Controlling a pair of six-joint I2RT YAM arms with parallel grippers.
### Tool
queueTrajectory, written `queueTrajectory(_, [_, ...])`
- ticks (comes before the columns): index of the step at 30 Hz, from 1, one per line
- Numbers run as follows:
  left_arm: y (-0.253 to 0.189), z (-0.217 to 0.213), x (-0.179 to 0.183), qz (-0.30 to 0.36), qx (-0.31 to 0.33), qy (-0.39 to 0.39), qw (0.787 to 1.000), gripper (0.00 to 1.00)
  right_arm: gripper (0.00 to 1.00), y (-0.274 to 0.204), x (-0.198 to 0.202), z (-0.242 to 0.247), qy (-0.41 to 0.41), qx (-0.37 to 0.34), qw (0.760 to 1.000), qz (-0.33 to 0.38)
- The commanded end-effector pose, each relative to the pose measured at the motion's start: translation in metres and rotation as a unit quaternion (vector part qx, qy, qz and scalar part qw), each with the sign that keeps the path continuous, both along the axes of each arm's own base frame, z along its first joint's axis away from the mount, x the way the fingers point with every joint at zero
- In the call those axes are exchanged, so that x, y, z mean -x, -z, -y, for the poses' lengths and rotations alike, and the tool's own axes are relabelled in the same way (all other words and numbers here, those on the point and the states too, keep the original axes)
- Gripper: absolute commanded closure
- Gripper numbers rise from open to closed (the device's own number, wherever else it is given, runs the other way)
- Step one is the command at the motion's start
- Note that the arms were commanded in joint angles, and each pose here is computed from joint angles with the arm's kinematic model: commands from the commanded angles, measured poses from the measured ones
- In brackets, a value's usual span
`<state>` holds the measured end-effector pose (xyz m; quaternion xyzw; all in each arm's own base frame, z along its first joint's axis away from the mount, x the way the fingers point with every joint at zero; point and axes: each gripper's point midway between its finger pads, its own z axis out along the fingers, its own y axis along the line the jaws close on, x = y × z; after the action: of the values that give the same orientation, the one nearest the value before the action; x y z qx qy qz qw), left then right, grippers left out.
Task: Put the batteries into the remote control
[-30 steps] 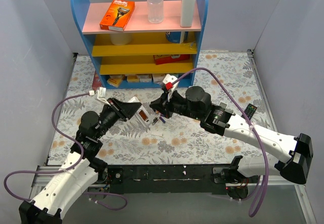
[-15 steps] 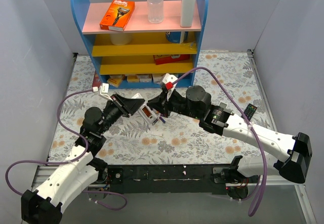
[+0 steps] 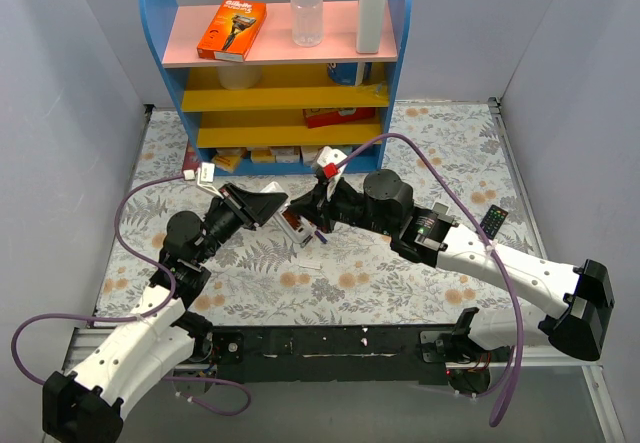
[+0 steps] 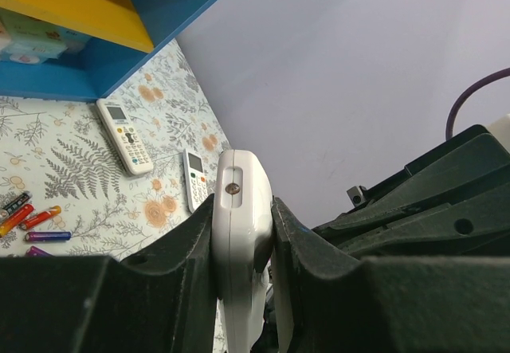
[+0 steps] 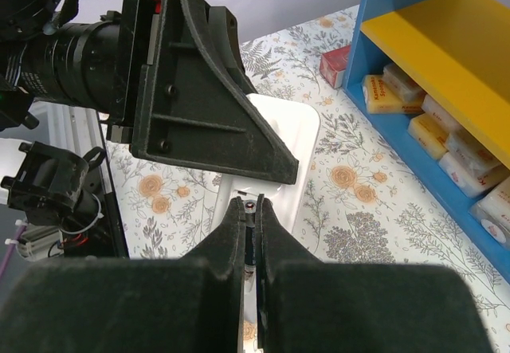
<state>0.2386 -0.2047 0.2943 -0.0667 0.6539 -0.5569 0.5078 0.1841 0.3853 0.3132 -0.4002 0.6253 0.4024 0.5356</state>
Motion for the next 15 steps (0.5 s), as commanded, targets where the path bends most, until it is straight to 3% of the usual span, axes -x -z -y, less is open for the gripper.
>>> queueTrajectory(1, [-0.019, 0.0, 0.003, 0.021, 0.016, 0.009, 1.0, 1.0, 0.99, -0.015, 0.003, -0.005, -0.008, -0.024, 1.0, 0.013])
queueTrajectory(15, [-0.023, -0.001, 0.013, 0.019, 0.033, 0.019, 0.999, 1.0, 0.99, 0.003, 0.002, -0.008, 0.01, -0.006, 1.0, 0.004])
